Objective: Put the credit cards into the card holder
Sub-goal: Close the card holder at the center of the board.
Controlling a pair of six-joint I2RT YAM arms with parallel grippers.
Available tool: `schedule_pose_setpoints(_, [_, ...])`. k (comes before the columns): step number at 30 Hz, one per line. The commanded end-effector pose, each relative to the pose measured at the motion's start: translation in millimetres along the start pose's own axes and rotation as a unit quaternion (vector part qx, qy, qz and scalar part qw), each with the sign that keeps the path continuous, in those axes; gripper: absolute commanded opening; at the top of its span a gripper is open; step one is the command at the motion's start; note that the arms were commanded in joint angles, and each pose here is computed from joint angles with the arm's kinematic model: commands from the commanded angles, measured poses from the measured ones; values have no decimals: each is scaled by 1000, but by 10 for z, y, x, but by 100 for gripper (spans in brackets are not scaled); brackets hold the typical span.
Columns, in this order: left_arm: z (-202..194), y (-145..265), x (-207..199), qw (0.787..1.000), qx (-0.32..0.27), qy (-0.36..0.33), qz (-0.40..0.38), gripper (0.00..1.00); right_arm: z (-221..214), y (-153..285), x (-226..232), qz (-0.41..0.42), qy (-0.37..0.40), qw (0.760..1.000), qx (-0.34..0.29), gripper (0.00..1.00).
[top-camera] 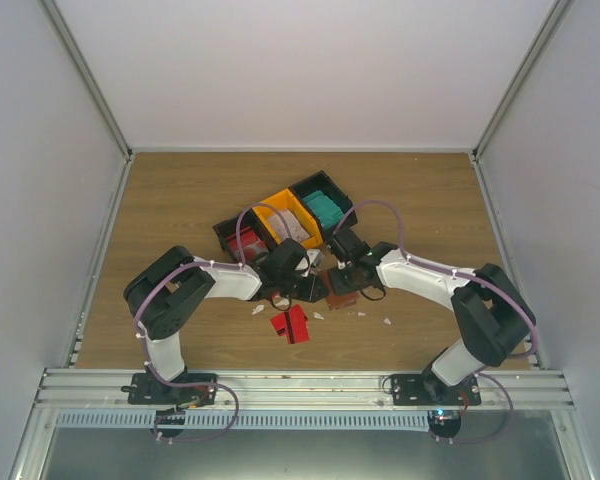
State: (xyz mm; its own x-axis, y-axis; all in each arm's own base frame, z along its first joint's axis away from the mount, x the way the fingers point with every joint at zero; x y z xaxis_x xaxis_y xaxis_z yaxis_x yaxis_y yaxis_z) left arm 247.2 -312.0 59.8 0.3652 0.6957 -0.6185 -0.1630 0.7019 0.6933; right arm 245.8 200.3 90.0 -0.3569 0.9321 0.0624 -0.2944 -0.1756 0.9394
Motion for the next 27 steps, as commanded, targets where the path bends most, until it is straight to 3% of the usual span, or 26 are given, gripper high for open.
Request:
schedule_pose_setpoints(1, [-155, -79, 320, 997, 23, 21, 64, 27, 93, 102, -10, -13, -2, 1000, -17, 1])
schedule_pose_setpoints(27, [-156, -95, 326, 997, 24, 21, 64, 27, -26, -136, 108, 16, 22, 999, 23, 0])
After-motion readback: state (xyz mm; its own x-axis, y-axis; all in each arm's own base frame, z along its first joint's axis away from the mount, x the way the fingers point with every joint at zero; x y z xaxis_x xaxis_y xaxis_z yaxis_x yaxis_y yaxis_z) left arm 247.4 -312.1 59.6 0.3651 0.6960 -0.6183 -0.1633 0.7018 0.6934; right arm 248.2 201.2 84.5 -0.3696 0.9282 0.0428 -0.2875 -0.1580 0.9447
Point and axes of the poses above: each gripper's point midway between its finger pads, its own y axis back along the fingers, its own x axis along the line the jaws close on, z = x × y, the point moved 5 cm from there along y, back along the fingers, and after that the axes turned 2 degrees about y, right-handed, at the moved point
